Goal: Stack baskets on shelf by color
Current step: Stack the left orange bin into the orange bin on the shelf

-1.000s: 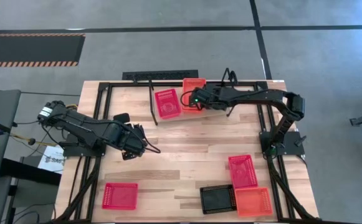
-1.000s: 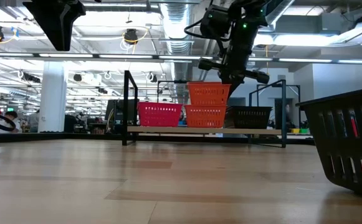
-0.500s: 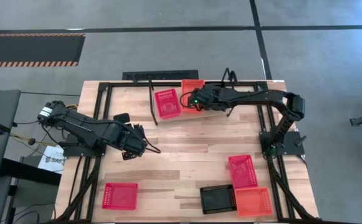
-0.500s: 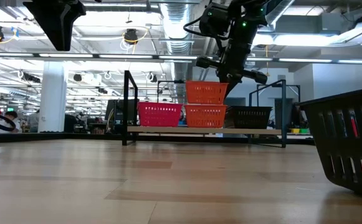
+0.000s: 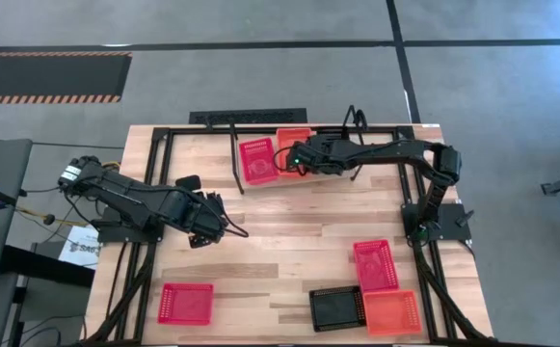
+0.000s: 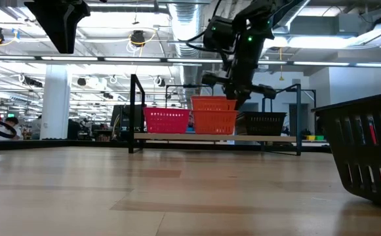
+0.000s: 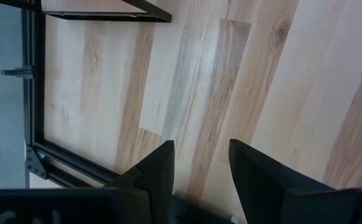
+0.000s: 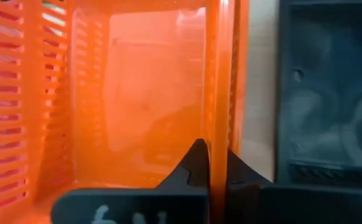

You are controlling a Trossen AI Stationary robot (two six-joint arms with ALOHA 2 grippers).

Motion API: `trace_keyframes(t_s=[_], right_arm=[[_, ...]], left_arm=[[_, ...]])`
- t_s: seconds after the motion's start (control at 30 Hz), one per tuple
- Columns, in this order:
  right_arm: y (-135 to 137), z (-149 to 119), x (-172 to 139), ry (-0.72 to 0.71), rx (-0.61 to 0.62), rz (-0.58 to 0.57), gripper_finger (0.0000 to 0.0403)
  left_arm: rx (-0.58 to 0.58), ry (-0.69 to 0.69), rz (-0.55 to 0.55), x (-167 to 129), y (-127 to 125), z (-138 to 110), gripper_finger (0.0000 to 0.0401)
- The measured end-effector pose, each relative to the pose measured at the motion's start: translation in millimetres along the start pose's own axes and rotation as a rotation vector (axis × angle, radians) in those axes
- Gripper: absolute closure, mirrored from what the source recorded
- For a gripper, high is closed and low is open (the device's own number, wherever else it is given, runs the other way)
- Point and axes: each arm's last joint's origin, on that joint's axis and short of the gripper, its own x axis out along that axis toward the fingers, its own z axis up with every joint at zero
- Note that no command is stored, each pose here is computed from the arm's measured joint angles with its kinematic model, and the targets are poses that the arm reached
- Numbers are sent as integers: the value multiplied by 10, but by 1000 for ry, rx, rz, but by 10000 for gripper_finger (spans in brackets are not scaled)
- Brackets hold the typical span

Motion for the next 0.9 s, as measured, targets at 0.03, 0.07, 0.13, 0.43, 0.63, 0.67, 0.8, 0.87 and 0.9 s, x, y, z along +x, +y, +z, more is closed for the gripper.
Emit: trace_keyframes(t_s=[0.03, 0.07, 0.13, 0.43, 0.63, 0.67, 0.8, 0.87, 0.9], right_arm=[[-4, 6, -18, 2, -11, 6, 386], [-7, 11, -36, 3, -20, 8, 378], [2, 37, -83, -1, -30, 18, 359], [145, 204, -290, -32, -131, 69, 285], [222, 311, -442, -45, -146, 91, 251], [228, 320, -456, -45, -146, 92, 248], [242, 324, -485, -45, -146, 95, 240], [235, 315, -484, -32, -151, 91, 239], [236, 315, -485, -29, -151, 94, 239]], left_arm=[[0, -1, 0, 0, 0, 1, 260], [-1, -2, -2, 0, -2, 2, 260], [-4, -7, -4, 0, -4, 7, 260], [-7, -13, -7, -1, -7, 12, 260], [-15, -14, -7, -1, -7, 14, 260], [-15, -14, -7, -1, -8, 13, 260], [-16, -14, -7, -1, -7, 14, 260], [-16, -14, -7, -1, -8, 14, 260], [-16, -14, -7, -1, -8, 13, 260]])
